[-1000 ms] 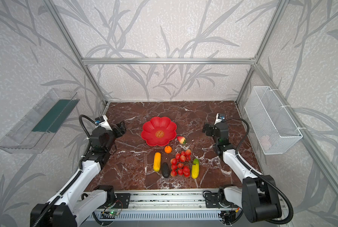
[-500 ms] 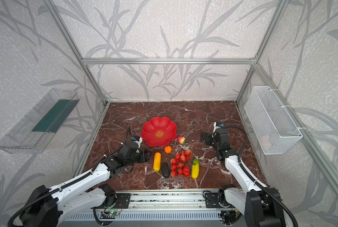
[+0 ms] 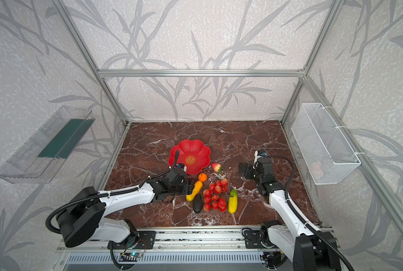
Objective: Place and organize the fake fruits in the fruit bowl
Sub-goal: 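Grasp the yellow cucumber with the left gripper and lift it, then place yellow cucumber in red bowl with left gripper while right grasps green cucumber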
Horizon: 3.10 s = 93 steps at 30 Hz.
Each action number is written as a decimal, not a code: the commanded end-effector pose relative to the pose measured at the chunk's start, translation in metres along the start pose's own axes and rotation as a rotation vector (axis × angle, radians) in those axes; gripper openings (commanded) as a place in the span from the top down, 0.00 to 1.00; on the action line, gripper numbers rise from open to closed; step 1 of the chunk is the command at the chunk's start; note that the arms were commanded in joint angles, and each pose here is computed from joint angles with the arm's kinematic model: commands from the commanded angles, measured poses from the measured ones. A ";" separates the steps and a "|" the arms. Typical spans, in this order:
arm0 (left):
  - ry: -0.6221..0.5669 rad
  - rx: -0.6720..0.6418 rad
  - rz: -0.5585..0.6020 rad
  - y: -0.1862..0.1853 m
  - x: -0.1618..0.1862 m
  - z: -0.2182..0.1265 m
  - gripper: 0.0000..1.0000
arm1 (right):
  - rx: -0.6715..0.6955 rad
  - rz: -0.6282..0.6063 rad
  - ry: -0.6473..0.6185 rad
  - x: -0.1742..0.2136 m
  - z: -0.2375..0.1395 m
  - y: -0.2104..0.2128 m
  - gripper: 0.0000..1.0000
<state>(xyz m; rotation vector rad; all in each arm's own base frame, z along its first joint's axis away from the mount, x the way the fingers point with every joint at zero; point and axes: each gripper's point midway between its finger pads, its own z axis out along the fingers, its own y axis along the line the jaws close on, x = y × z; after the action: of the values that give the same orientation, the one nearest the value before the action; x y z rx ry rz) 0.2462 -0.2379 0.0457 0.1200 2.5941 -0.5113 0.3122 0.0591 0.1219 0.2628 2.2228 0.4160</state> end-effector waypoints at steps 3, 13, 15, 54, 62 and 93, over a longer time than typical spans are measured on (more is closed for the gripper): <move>0.088 -0.035 -0.006 0.004 0.022 0.011 0.25 | 0.010 0.000 0.009 0.006 -0.006 -0.003 0.00; 0.043 -0.009 0.033 -0.008 0.015 -0.014 0.25 | 0.006 -0.004 0.007 0.009 -0.009 -0.004 0.00; 0.023 0.007 0.047 -0.012 0.011 -0.019 0.24 | 0.004 -0.005 0.005 0.009 -0.009 -0.003 0.00; -0.252 0.003 0.120 -0.008 -0.128 -0.079 0.67 | -0.034 -0.004 0.103 0.025 -0.017 0.008 0.08; -0.139 -0.077 0.112 0.013 -0.163 -0.010 0.67 | -0.015 -0.052 0.212 0.074 -0.028 0.019 0.14; -0.525 -0.007 -0.120 0.036 -0.232 -0.083 0.22 | -0.023 -0.023 0.377 0.149 -0.019 0.041 0.32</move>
<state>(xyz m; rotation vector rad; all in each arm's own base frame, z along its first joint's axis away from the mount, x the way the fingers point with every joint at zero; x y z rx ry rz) 0.4153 -0.1823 0.1762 -0.0860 2.2575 -0.4703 0.2031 0.1385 0.0461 0.1394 2.5955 0.5020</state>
